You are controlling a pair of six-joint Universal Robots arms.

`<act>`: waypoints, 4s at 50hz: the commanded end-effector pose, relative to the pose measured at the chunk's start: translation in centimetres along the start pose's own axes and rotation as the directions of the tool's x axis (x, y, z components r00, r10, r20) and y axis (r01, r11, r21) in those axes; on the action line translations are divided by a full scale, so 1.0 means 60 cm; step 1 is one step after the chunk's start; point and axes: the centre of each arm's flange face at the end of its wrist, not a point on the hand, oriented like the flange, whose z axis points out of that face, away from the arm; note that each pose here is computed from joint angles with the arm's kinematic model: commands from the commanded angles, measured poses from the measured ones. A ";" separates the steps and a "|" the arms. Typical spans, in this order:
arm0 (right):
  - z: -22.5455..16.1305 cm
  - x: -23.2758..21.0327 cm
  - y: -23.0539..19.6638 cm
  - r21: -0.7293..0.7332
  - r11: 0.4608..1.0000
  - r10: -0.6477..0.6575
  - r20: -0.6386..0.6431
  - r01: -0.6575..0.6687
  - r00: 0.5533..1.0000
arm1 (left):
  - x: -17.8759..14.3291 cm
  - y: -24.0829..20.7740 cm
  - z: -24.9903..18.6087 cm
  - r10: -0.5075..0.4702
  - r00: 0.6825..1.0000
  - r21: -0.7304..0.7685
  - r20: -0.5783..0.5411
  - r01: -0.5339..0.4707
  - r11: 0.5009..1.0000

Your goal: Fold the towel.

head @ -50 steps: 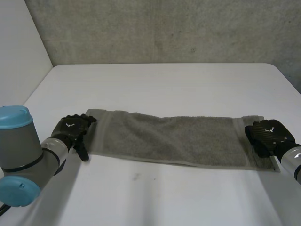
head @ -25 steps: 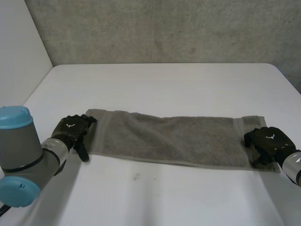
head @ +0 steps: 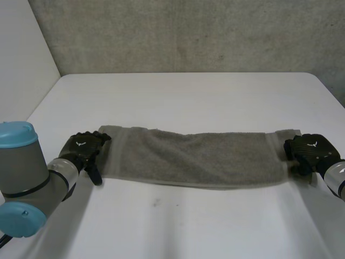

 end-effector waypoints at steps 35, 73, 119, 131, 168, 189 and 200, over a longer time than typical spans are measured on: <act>-0.059 0.002 -0.067 0.102 0.986 0.136 -0.027 -0.133 0.990 | 0.022 0.004 0.013 0.008 0.993 0.035 -0.120 -0.004 0.999; -0.060 -0.012 -0.059 0.087 0.993 0.079 -0.008 -0.078 0.997 | 0.007 -0.005 0.043 0.037 0.995 0.050 -0.091 -0.032 0.998; -0.057 -0.018 -0.047 0.066 0.997 0.050 -0.002 -0.050 0.999 | -0.019 0.008 0.051 0.152 0.987 0.012 -0.058 -0.151 0.988; -0.057 -0.019 -0.045 0.060 0.998 0.029 0.000 -0.029 1.000 | -0.014 0.015 0.055 0.152 0.986 0.003 -0.070 -0.152 0.988; -0.057 -0.021 -0.043 0.059 0.998 0.028 0.002 -0.028 1.000 | -0.012 0.006 0.041 0.156 0.985 0.008 -0.069 -0.156 0.988; -0.055 -0.024 -0.037 0.047 0.999 -0.018 0.007 0.018 1.000 | -0.012 0.010 0.047 0.157 0.985 0.005 -0.074 -0.157 0.988; -0.054 -0.025 -0.035 0.042 0.999 -0.017 0.010 0.017 1.000 | -0.017 0.005 0.070 0.159 0.985 0.020 -0.059 -0.158 0.987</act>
